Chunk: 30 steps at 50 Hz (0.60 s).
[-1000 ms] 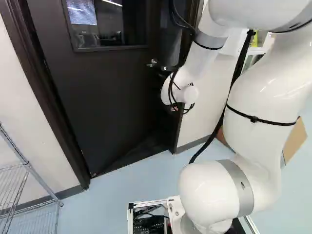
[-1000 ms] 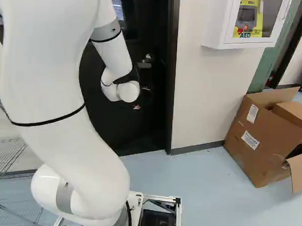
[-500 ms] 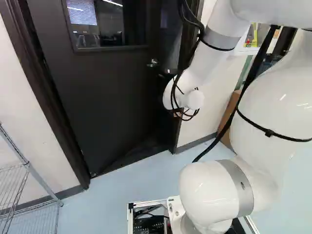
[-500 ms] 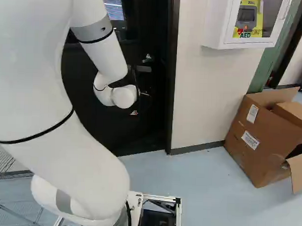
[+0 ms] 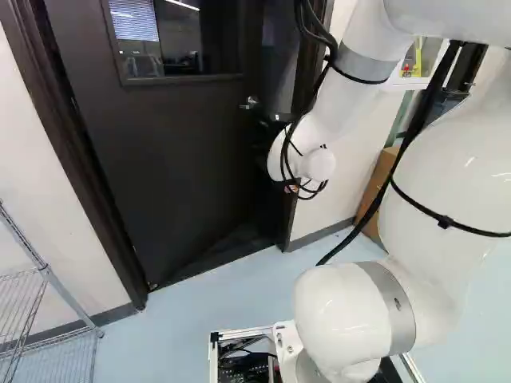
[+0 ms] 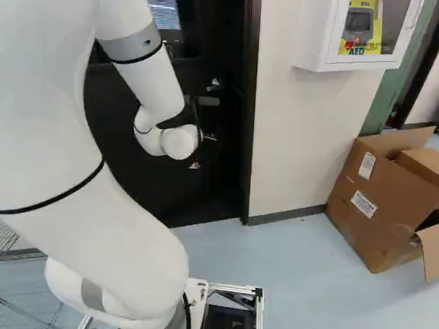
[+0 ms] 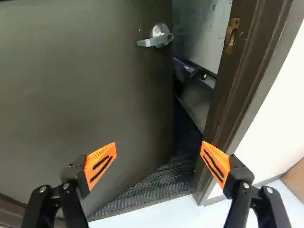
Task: Open the door and move inside
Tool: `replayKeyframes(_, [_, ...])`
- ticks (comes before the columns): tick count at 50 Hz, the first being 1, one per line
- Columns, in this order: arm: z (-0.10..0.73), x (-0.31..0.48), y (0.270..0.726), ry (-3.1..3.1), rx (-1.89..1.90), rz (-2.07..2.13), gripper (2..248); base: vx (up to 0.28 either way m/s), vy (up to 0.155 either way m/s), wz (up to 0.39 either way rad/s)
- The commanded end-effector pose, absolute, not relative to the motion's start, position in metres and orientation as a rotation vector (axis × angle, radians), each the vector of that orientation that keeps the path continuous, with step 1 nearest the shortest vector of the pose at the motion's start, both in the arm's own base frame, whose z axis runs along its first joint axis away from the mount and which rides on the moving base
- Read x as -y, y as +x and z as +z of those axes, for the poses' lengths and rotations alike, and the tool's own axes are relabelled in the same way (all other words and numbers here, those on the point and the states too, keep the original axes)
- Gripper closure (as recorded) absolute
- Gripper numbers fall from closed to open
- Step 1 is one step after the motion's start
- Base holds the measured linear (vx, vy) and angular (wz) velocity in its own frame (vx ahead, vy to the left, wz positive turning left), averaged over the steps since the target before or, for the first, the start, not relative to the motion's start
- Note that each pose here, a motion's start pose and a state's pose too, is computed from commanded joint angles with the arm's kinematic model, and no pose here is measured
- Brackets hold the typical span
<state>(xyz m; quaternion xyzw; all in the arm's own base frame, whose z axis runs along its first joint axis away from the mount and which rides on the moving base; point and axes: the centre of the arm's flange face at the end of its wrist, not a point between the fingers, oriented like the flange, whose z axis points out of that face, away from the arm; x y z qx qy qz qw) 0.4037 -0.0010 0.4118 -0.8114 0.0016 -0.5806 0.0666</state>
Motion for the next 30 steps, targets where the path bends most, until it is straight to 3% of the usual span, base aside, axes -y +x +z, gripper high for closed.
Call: replayKeyframes(30, [0.4118,0.001,0.4037,-2.447,-0.005,-1.751,3,0.043,0.015,-0.018])
